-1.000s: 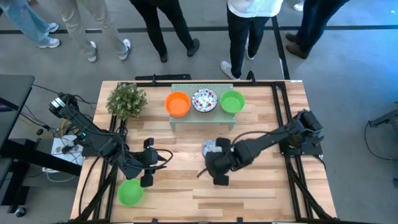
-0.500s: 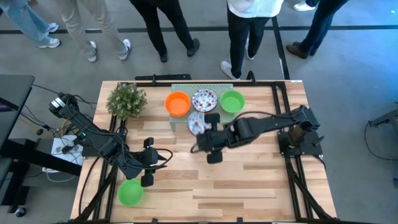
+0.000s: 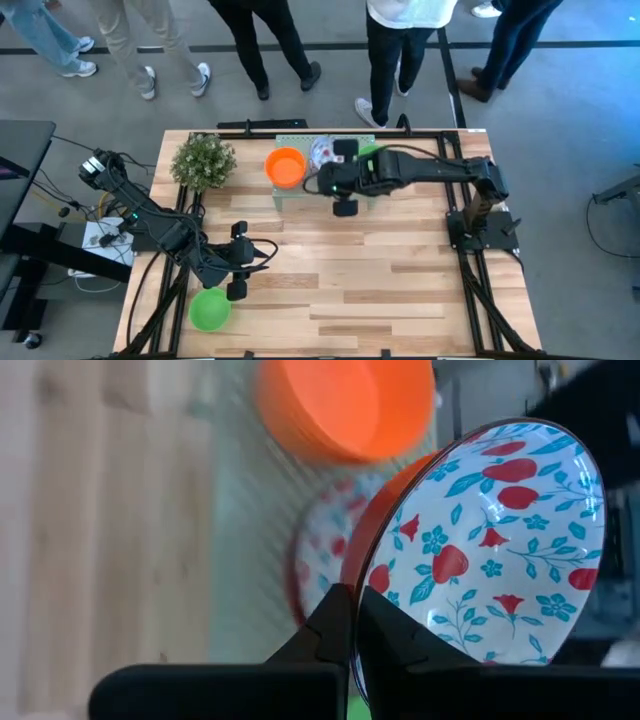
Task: Pick & Place Mini bowls
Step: Stack the red patterned bowl onto the stacked red patterned bowls on the shelf
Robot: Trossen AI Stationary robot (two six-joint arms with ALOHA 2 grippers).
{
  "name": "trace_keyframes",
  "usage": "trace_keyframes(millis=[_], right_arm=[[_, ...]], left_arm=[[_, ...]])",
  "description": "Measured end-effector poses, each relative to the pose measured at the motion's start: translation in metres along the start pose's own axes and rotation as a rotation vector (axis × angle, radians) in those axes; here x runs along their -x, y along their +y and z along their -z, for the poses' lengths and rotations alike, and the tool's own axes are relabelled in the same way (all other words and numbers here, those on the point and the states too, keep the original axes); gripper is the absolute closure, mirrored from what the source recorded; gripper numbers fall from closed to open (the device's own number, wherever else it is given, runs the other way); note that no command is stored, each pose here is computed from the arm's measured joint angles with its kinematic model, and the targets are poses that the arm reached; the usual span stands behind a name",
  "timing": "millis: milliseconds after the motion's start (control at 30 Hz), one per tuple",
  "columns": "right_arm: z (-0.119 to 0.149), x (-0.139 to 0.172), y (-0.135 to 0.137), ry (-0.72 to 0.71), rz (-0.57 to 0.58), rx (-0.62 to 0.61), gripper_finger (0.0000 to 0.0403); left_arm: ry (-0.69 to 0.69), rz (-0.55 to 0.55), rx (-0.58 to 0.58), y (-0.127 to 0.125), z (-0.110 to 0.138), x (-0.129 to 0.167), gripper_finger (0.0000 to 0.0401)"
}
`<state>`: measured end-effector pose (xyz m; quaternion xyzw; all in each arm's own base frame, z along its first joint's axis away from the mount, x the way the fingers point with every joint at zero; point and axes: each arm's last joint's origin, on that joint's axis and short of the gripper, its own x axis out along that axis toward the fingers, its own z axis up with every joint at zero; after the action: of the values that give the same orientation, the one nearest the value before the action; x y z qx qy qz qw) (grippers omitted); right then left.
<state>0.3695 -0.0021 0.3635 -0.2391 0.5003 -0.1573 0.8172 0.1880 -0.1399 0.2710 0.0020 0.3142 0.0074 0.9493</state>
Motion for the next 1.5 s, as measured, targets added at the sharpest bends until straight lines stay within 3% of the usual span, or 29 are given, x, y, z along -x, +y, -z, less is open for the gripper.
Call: trace_keyframes(millis=[300, 767, 1233, 1500], right_arm=[[0.011, -0.017, -0.023, 0.058, -0.041, -0.052, 0.0401], [0.014, -0.027, -0.018, 0.074, -0.115, -0.062, 0.0401], [0.011, -0.055, -0.009, 0.124, -0.144, 0.021, 0.0401], [0.01, -0.056, -0.009, 0.116, -0.156, 0.02, 0.0371]], left_arm=[[-0.001, 0.0, 0.001, 0.0, 0.0, 0.0, 0.0279], [-0.004, 0.002, 0.003, 0.0, 0.0, 0.0, 0.0279], [-0.007, 0.004, 0.005, 0.0, -0.001, 0.0, 0.0279], [-0.009, 0.004, -0.001, 0.0, -0.001, 0.0, 0.0279]])
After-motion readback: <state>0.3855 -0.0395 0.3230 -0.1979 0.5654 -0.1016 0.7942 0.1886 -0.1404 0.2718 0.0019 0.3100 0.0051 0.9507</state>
